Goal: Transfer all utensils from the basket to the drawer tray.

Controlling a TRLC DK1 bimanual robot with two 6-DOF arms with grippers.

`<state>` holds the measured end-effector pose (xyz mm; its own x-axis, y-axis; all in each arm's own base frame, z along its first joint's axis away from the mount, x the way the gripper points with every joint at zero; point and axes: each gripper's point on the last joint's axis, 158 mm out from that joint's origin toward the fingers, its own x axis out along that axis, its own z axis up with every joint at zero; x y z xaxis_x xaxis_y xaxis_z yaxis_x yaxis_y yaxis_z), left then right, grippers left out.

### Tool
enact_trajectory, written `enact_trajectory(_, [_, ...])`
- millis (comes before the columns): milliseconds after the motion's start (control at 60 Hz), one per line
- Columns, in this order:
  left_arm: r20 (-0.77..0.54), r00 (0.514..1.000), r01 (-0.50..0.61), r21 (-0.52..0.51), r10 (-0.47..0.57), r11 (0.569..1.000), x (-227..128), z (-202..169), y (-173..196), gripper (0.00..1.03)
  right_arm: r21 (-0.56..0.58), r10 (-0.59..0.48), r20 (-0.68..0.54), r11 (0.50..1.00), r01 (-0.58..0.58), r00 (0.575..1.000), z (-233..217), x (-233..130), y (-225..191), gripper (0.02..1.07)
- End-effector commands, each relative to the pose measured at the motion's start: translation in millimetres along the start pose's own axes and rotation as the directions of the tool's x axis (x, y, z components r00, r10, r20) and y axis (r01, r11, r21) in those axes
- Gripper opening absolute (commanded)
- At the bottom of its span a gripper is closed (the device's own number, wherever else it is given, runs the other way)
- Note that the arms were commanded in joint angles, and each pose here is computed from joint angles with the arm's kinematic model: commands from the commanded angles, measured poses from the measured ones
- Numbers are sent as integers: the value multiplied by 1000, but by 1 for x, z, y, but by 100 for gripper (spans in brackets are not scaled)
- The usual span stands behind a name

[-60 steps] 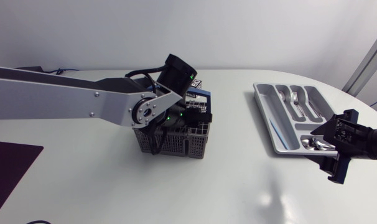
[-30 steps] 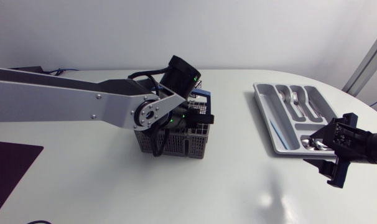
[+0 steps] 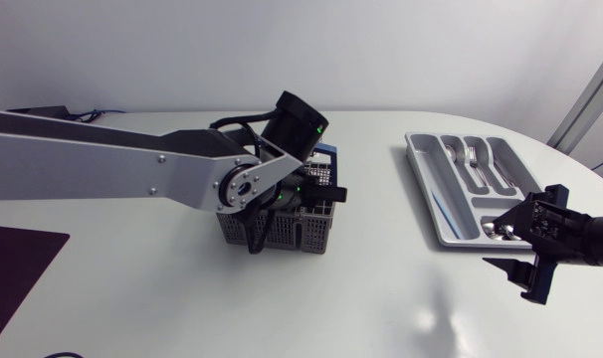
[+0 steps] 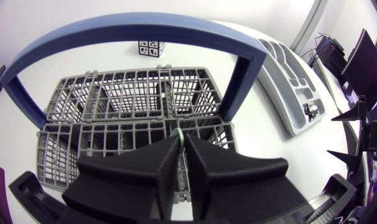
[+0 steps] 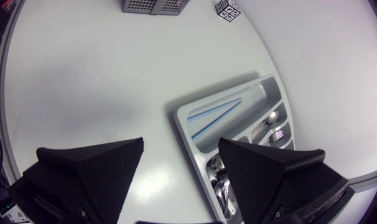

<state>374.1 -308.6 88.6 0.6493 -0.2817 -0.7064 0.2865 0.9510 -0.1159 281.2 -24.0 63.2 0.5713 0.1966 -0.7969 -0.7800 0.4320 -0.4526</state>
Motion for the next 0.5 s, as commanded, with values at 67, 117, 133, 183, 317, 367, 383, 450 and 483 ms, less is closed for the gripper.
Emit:
enact_trajectory(67, [1,1000,0,38,0,999,3,-5,-4,4,7,16,1,1000,-16,1000,-2,4,12,89])
enact_trajectory(117, [6,1000,1,37,-1,999,2,-4,-4,4,7,16,1,1000,-16,1000,-2,5,13,89])
enact_trajectory(133, [6,1000,1,37,-1,999,2,-4,-4,4,8,18,1,1000,-18,1000,-2,5,14,89])
enact_trajectory(183, [11,1000,2,34,-2,999,0,-2,-4,4,6,12,2,1000,-12,1000,-2,5,13,89])
enact_trajectory(317, [18,1000,3,30,-3,1000,-4,-1,-1,4,6,12,2,1000,-12,1000,-2,5,13,89])
enact_trajectory(367, [25,1000,6,26,-6,1000,-6,0,-1,4,6,14,2,1000,-14,1000,-3,5,14,89])
enact_trajectory(383, [29,1000,8,23,-8,1000,-7,1,-1,4,6,14,2,1000,-14,1000,-3,5,14,89])
enact_trajectory(450, [37,999,9,16,-10,1000,-10,4,0,4,8,15,2,1000,-15,1000,-3,5,14,89])
enact_trajectory(483, [43,999,12,13,-12,1000,-12,6,0,4,9,16,2,1000,-16,1000,-2,6,15,89])
